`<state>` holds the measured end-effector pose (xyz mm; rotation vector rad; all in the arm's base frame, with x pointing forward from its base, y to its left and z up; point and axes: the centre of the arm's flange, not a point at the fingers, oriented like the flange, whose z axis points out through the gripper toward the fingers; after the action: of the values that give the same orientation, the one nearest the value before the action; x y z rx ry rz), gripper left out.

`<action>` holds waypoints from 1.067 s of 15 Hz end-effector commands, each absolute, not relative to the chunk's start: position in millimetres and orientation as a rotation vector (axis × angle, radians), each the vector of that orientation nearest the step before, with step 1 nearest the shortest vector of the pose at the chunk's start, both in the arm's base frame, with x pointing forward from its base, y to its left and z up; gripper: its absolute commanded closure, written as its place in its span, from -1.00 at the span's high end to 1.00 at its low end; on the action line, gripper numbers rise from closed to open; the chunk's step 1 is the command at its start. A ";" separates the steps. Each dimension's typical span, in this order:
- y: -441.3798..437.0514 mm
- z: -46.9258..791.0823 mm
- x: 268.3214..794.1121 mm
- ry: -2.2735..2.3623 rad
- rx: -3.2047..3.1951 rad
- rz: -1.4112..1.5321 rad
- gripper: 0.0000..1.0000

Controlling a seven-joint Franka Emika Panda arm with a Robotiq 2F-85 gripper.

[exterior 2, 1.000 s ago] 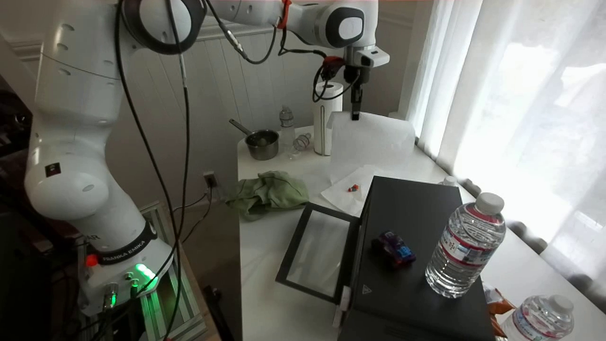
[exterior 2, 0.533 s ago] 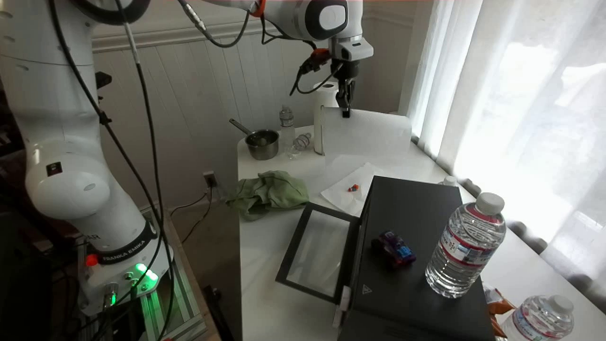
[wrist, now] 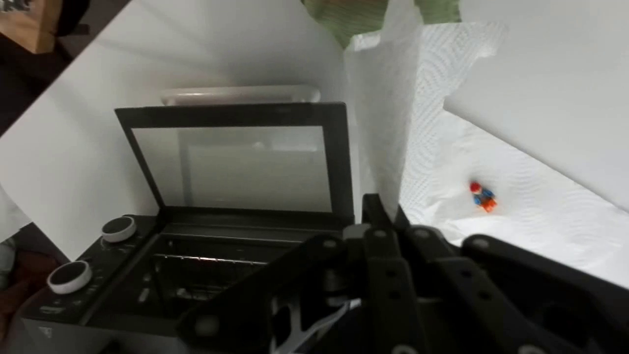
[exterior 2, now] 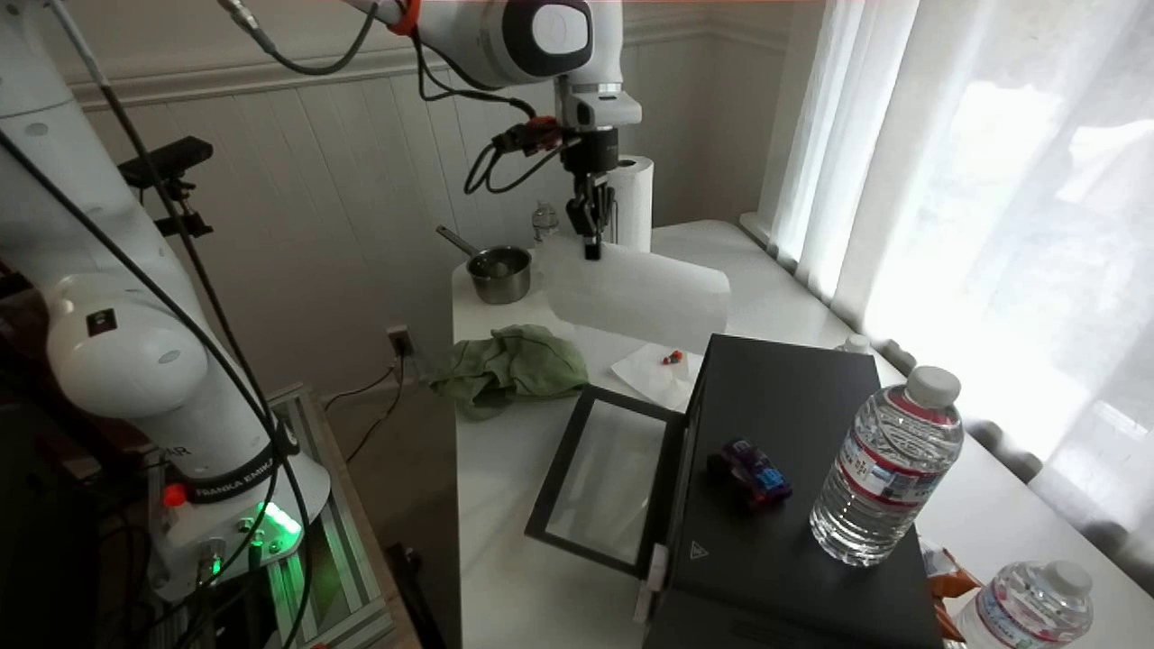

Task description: Use the paper towel to wipe the toaster oven door

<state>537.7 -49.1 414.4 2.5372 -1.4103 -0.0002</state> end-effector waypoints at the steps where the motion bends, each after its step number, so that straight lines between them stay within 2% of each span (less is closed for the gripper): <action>1: -41.6 407.4 446.9 -1.315 2.560 -0.042 -1.00; 3: -47.3 397.2 413.6 -1.333 2.539 -0.053 -1.00; 4: -42.6 398.7 470.8 -1.345 2.536 -0.086 -0.98; 7: -47.3 393.3 438.7 -1.347 2.527 -0.102 -0.98; 16: -45.8 394.1 434.5 -1.345 2.532 -0.093 -1.00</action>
<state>434.5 -45.8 394.1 2.5317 -1.3447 -0.0933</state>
